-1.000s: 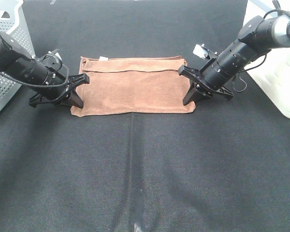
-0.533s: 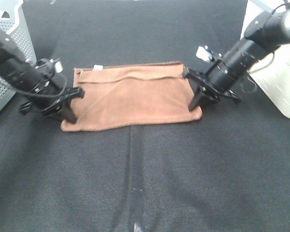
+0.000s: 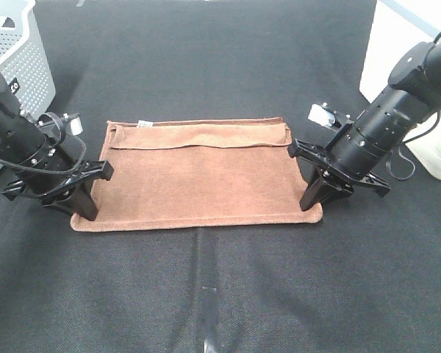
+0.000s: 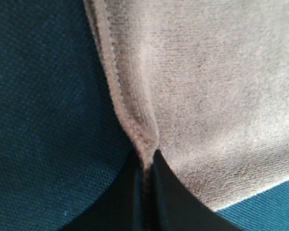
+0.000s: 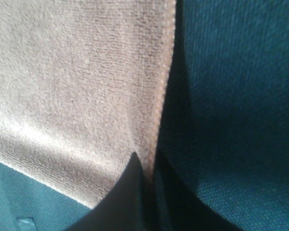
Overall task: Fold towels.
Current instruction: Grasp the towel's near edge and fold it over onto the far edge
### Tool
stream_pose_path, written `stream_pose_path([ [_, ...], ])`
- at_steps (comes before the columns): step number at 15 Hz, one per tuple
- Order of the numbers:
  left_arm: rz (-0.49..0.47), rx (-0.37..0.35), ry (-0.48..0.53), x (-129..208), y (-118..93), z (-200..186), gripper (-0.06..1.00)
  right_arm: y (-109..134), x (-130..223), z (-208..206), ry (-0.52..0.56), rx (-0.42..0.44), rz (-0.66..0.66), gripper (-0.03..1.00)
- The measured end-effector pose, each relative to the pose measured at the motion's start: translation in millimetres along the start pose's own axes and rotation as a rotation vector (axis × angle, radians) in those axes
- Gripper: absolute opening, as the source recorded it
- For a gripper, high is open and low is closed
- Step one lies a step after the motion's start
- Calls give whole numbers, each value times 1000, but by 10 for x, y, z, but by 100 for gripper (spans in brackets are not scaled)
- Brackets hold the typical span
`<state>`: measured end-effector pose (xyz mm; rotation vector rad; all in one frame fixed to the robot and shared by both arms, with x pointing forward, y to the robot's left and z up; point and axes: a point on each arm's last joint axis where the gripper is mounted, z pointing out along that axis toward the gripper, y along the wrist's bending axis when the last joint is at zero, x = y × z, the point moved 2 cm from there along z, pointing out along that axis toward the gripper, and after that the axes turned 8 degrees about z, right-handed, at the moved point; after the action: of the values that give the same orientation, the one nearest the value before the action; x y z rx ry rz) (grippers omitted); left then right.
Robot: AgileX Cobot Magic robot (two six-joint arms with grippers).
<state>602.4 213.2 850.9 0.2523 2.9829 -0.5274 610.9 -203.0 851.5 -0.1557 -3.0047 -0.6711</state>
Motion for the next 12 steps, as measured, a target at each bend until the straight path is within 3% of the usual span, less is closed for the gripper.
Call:
stream_pose_path([
  [7,11,-33,-228,-760,-97,-417,1,364,-719,-425,-235,-44,-101,0],
  [12,-31,-56,-314,-1233,78,-353,1,441,-1184,-433,-310,-28,-118,0],
])
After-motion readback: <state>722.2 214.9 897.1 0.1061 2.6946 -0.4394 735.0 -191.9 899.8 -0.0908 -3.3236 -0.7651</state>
